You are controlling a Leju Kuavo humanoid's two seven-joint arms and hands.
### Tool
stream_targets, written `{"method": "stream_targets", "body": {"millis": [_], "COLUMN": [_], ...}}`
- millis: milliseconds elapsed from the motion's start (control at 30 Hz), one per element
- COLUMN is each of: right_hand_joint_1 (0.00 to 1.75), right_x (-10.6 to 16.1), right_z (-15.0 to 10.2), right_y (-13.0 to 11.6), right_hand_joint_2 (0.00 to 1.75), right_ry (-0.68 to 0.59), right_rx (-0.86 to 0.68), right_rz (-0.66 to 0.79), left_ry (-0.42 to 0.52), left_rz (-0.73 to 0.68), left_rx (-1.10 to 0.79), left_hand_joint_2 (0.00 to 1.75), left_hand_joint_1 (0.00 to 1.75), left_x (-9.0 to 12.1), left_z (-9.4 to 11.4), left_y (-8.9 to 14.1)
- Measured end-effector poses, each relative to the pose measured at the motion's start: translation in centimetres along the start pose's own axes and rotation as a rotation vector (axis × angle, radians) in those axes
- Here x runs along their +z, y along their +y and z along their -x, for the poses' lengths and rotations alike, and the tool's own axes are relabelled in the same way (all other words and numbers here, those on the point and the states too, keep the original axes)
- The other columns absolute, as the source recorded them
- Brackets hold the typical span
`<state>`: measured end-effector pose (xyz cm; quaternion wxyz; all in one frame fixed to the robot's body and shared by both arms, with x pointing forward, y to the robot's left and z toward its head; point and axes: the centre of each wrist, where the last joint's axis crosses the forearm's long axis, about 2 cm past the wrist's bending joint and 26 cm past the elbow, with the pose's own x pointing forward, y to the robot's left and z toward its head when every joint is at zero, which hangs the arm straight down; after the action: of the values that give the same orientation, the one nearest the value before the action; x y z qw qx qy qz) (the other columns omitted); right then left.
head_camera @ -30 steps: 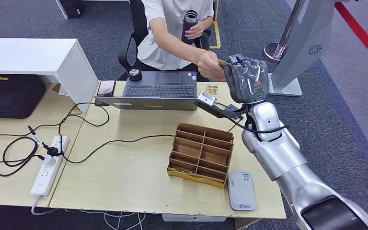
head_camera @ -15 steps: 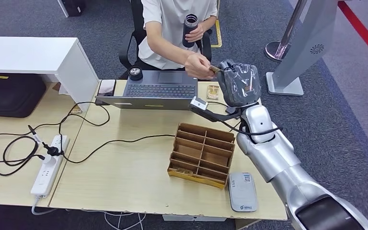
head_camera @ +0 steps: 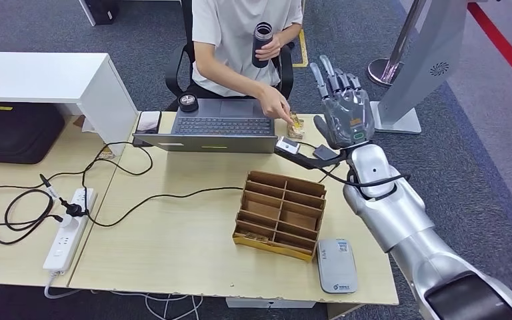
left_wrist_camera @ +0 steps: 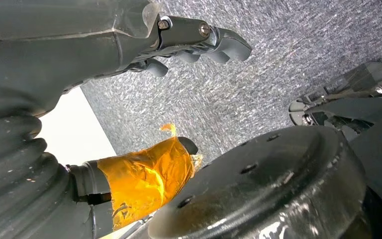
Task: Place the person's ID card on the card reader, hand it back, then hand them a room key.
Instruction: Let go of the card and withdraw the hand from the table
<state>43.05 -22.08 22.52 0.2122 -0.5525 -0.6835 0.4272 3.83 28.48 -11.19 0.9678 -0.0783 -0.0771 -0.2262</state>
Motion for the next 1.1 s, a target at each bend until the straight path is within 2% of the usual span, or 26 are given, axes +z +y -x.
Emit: {"method": "stream_targets", "body": {"millis": [200, 433, 533, 700, 1100], "right_hand_joint_1": [0.0, 0.0, 0.0, 0.0, 0.0], "right_x": [2.9, 9.5, 11.6, 13.1, 14.1], "right_z": [5.8, 15.3, 18.1, 19.7, 21.0], "right_y": [0.4, -0.1, -0.7, -1.3, -1.8], "right_hand_joint_2": [1.75, 1.75, 1.75, 1.75, 1.75], "right_ry": [0.069, 0.189, 0.214, 0.229, 0.254], "right_rx": [0.115, 0.306, 0.356, 0.397, 0.452], "right_rz": [-0.048, -0.14, -0.169, -0.188, -0.22], "left_ry": [0.004, 0.01, 0.01, 0.007, 0.004], "left_rz": [-0.013, -0.029, -0.032, -0.034, -0.033], "left_rx": [0.014, 0.053, 0.059, 0.068, 0.076], "left_hand_joint_2": [1.75, 1.75, 1.75, 1.75, 1.75], "left_hand_joint_1": [0.0, 0.0, 0.0, 0.0, 0.0], "left_x": [0.0, 0.1, 0.1, 0.1, 0.0], "left_z": [0.3, 0.9, 1.0, 0.9, 0.8], "left_y": [0.0, -0.2, -0.2, -0.1, -0.3]}}
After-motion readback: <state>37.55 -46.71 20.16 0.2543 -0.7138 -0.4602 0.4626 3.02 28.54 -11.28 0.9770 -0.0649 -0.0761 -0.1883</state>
